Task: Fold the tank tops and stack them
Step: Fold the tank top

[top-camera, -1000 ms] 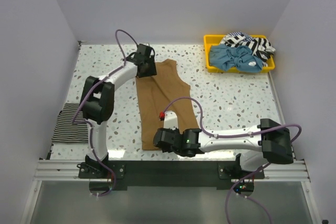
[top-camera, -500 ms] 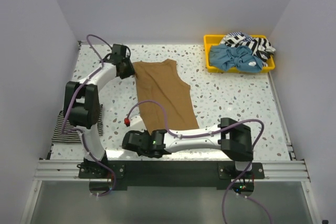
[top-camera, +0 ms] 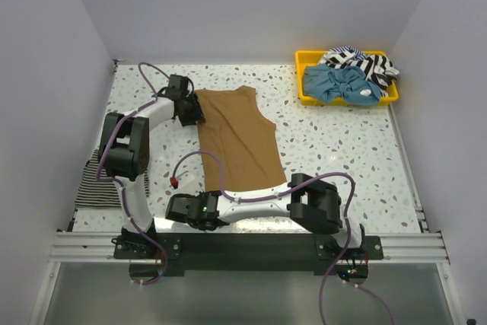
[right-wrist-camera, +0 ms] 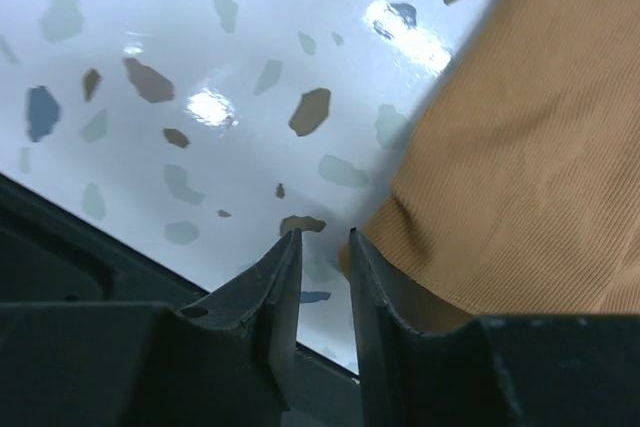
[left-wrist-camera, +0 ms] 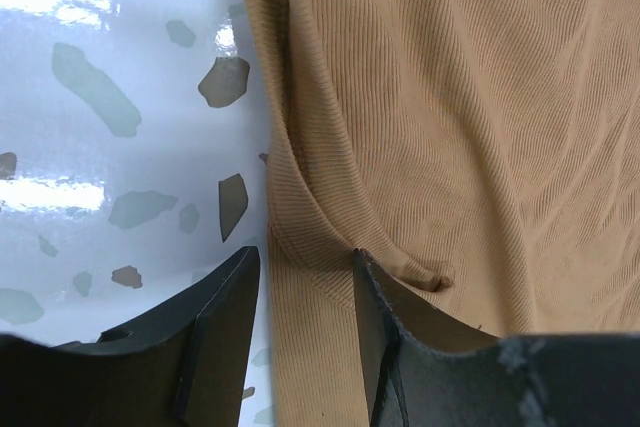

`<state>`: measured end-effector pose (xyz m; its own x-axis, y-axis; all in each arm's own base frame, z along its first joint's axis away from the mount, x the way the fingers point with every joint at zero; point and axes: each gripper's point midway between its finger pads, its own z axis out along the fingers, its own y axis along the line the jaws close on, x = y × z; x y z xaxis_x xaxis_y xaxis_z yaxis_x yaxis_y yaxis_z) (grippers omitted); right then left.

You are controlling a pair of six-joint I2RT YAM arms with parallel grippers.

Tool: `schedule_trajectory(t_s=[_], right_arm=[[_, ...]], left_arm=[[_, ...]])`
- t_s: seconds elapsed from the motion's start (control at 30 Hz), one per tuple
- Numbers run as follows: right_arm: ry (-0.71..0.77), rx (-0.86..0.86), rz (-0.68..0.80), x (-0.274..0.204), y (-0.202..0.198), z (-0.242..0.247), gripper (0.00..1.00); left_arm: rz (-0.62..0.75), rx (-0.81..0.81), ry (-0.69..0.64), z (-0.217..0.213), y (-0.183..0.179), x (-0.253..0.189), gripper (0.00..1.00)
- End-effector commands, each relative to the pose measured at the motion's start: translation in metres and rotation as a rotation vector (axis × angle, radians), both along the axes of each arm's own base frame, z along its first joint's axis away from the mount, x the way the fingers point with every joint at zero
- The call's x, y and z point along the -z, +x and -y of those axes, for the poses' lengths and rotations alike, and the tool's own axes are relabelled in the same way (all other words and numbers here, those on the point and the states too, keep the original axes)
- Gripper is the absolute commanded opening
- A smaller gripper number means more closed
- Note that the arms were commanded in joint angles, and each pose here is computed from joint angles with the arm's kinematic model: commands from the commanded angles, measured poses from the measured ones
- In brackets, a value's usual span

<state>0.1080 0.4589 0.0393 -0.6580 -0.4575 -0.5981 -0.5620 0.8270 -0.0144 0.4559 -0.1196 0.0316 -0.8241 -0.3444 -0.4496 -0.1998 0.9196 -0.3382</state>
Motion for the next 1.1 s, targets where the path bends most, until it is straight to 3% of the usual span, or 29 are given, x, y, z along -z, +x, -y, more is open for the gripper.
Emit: schedule_trajectory(t_s=[0.0, 0.6, 0.83, 1.0, 1.07], right_arm=[[-0.053, 0.047, 0.041, 0.0, 0.008, 0.011, 0.29], [-0.104, 0.062, 0.069, 0.007, 0.004, 0.019, 0.28], [-0.135, 0.039, 0.054, 0.018, 0.001, 0.022, 0.24], [-0.114, -0.005, 0.054, 0.013, 0.0, 0.018, 0.03], [-0.1, -0.024, 0.047, 0.012, -0.003, 0.02, 0.0]], left_arm=[[0.056, 0.04, -0.02, 0.006, 0.007, -0.003, 0.48], [0.045, 0.032, -0.031, 0.007, 0.011, 0.006, 0.47], [0.015, 0.01, -0.01, 0.004, 0.014, 0.02, 0.4], [0.014, -0.012, 0.001, 0.002, 0.02, 0.024, 0.33], [0.018, -0.02, 0.012, 0.0, 0.025, 0.024, 0.25]])
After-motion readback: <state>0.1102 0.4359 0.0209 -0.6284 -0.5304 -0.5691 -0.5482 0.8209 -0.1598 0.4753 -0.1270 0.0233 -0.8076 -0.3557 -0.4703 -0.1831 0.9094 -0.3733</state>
